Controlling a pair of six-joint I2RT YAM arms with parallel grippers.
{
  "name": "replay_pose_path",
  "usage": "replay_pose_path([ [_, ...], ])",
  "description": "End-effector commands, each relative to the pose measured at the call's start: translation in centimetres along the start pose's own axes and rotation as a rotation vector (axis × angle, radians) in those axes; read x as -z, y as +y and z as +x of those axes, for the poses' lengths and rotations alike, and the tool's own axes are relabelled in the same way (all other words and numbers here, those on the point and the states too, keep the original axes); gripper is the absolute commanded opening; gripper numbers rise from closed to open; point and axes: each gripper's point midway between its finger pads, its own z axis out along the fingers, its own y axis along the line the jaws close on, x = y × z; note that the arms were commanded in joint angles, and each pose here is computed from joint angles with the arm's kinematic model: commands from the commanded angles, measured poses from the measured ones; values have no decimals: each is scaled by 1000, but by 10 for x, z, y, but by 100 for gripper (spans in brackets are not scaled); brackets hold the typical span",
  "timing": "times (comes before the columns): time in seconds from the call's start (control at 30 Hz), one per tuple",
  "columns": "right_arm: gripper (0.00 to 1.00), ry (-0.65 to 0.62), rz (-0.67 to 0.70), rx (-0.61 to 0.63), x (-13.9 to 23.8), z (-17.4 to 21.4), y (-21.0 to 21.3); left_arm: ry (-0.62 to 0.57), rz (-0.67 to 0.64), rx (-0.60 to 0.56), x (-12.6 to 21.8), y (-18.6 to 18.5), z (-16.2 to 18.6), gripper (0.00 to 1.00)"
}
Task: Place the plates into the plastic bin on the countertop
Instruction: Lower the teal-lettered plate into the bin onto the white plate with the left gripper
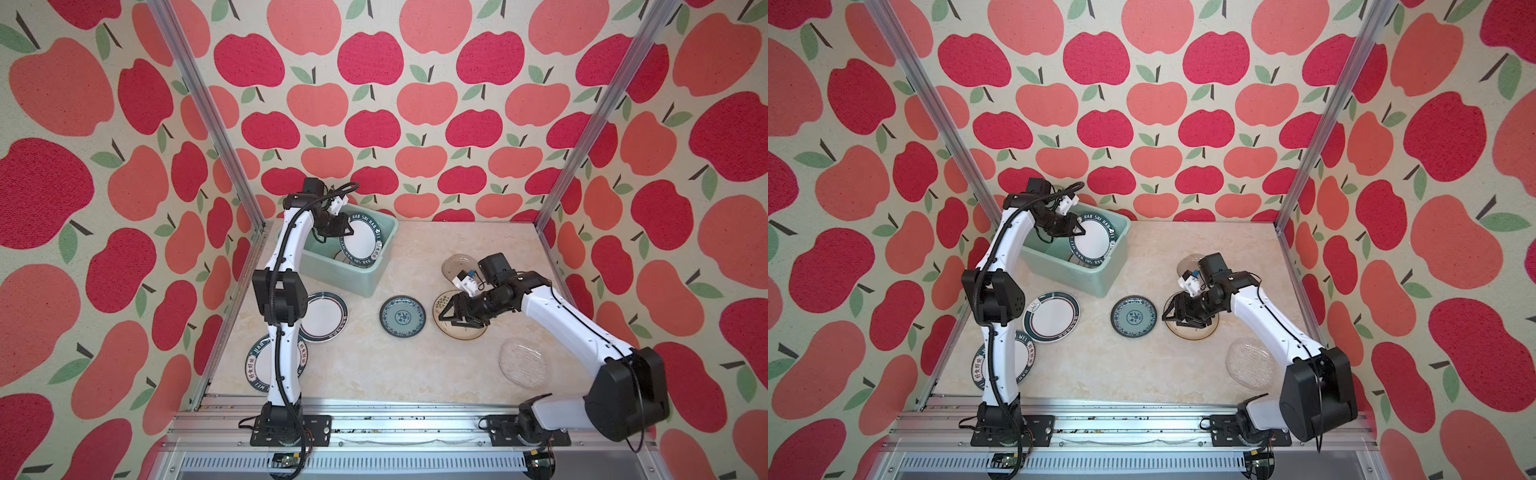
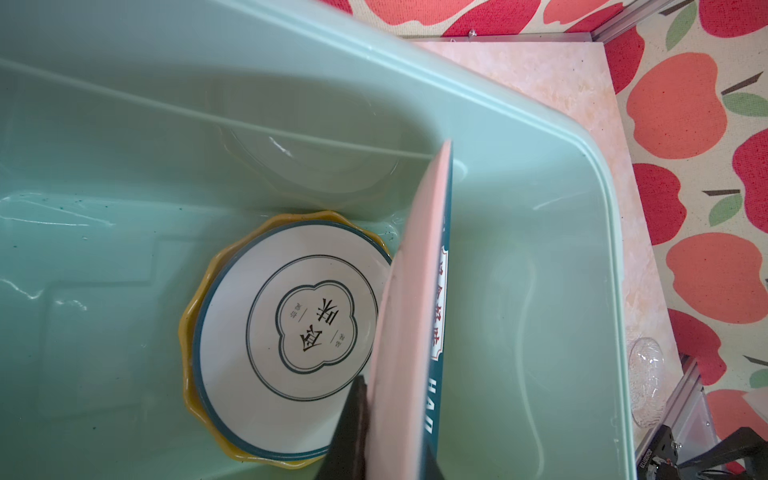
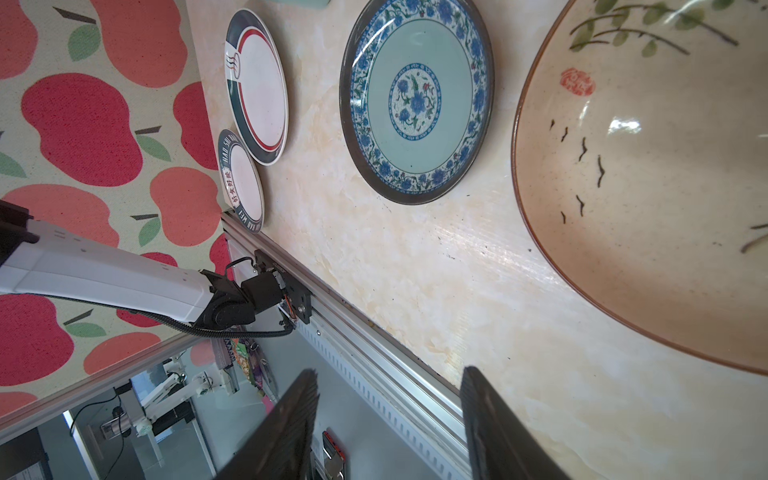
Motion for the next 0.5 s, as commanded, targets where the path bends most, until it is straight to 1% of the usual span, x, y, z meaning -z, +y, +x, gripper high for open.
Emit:
replay_pose_path([
  [0.0,58,0,7,-17,-6,-4,-1,9,40,-23,-6,0,3,0],
  [0.47,58,15,14,-13,-13,-11,1,62,97,15,-35,4,17,0],
])
